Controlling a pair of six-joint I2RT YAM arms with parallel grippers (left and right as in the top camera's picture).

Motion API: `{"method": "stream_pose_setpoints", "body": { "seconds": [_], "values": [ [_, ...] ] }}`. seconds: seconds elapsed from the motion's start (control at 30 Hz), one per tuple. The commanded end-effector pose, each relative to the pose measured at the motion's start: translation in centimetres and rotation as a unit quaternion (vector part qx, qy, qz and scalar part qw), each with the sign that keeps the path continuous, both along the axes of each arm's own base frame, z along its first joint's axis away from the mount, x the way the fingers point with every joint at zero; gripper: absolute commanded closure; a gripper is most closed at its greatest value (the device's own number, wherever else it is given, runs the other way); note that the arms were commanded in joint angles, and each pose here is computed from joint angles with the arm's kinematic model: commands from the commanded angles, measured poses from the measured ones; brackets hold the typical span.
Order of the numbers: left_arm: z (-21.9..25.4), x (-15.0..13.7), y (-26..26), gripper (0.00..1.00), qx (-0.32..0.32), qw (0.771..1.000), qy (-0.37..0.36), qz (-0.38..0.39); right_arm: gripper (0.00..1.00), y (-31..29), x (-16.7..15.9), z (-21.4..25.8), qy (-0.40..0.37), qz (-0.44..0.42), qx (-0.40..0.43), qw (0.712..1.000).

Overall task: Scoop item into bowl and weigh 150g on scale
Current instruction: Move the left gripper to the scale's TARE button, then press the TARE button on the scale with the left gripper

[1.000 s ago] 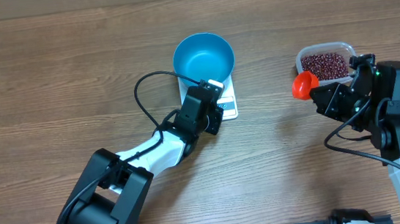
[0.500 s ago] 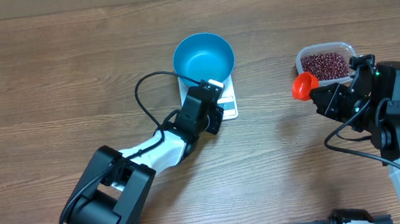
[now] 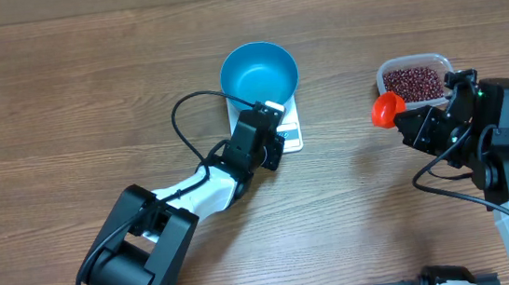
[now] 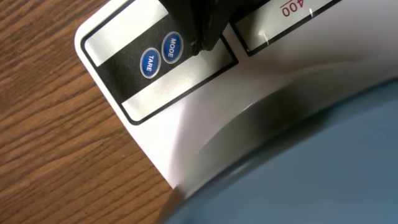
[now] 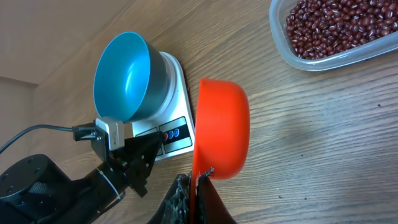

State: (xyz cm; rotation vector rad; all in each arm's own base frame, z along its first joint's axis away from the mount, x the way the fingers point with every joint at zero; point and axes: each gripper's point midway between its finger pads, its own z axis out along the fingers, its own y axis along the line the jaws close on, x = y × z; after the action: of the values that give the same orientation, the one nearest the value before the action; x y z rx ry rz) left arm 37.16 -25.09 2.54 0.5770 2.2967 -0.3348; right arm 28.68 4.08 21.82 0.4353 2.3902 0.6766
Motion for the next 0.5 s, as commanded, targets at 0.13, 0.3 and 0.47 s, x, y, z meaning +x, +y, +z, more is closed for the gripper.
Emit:
{"method": "stream_pose_setpoints", "body": {
  "seconds": [0.13, 0.3, 0.47],
  "values": [
    [-0.71, -0.08, 0.26, 0.96, 0.010, 1.000, 0.000, 0.008, 0.96, -0.35, 0.13, 1.12, -0.013, -0.007, -0.004, 1.000],
    [-0.59, 0.01, 0.20, 0.96, 0.009, 1.000, -0.002, 0.008, 0.96, -0.36, 0.13, 1.11, -0.013, -0.008, -0.004, 1.000],
    [-0.51, 0.08, 0.15, 0.96, 0.007, 1.000, -0.005, 0.008, 0.96, -0.35, 0.07, 1.06, -0.012, -0.008, -0.004, 1.000]
  ]
}}
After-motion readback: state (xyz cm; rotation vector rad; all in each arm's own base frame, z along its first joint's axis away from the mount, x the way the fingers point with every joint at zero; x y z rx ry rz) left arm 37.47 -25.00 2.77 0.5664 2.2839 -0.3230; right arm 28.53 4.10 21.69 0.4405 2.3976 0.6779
